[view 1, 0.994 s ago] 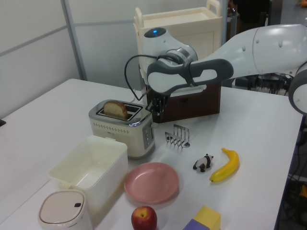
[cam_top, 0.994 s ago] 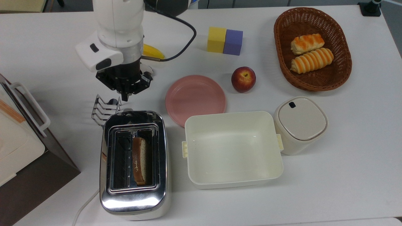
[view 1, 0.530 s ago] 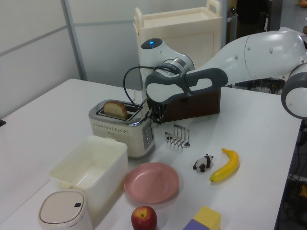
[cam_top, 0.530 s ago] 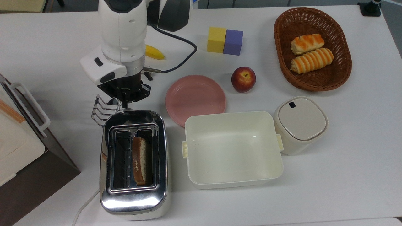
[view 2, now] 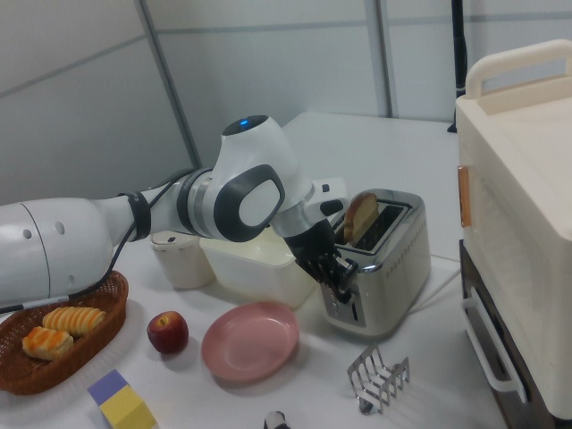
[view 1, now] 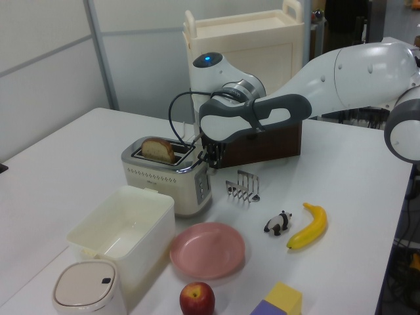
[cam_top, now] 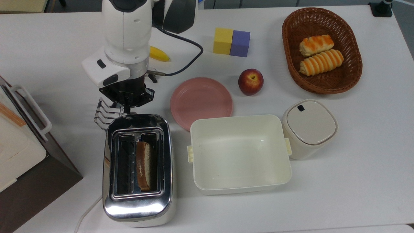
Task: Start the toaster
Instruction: 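Lower the gripper onto the toaster's lever, then press the lever down with the gripper, lowering the bread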
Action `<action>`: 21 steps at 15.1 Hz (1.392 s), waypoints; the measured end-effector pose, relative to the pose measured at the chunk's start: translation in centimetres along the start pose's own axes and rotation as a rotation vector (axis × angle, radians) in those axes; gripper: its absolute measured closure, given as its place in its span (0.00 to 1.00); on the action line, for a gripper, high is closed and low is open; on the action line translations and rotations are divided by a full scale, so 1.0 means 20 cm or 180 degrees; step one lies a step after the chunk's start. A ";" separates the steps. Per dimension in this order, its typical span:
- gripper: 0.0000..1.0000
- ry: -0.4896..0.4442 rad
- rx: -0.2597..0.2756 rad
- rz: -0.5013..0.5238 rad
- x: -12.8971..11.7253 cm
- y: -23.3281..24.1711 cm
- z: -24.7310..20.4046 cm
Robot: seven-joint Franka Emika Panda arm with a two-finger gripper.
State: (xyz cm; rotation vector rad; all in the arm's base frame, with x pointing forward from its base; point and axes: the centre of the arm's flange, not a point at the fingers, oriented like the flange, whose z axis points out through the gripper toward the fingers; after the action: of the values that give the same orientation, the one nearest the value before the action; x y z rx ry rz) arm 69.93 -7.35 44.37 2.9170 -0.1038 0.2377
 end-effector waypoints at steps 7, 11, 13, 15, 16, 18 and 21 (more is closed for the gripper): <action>0.99 -0.0026 -0.0019 -0.0063 0.00 -0.03 0.03; 0.99 -0.0032 -0.0013 -0.0095 0.00 -0.05 0.04; 0.99 -0.0026 -0.0014 -0.0105 0.00 -0.05 0.05; 0.99 0.0038 -0.0010 -0.0116 0.02 -0.06 0.05; 0.99 0.0039 -0.0010 -0.0128 0.02 -0.06 0.06; 0.99 0.0028 -0.0010 -0.0169 0.01 -0.06 0.08; 0.99 0.0008 -0.0012 -0.0215 0.02 -0.07 0.12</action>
State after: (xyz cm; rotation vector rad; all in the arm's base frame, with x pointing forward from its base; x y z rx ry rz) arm 70.73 -6.48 41.74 2.9103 -0.0053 0.2301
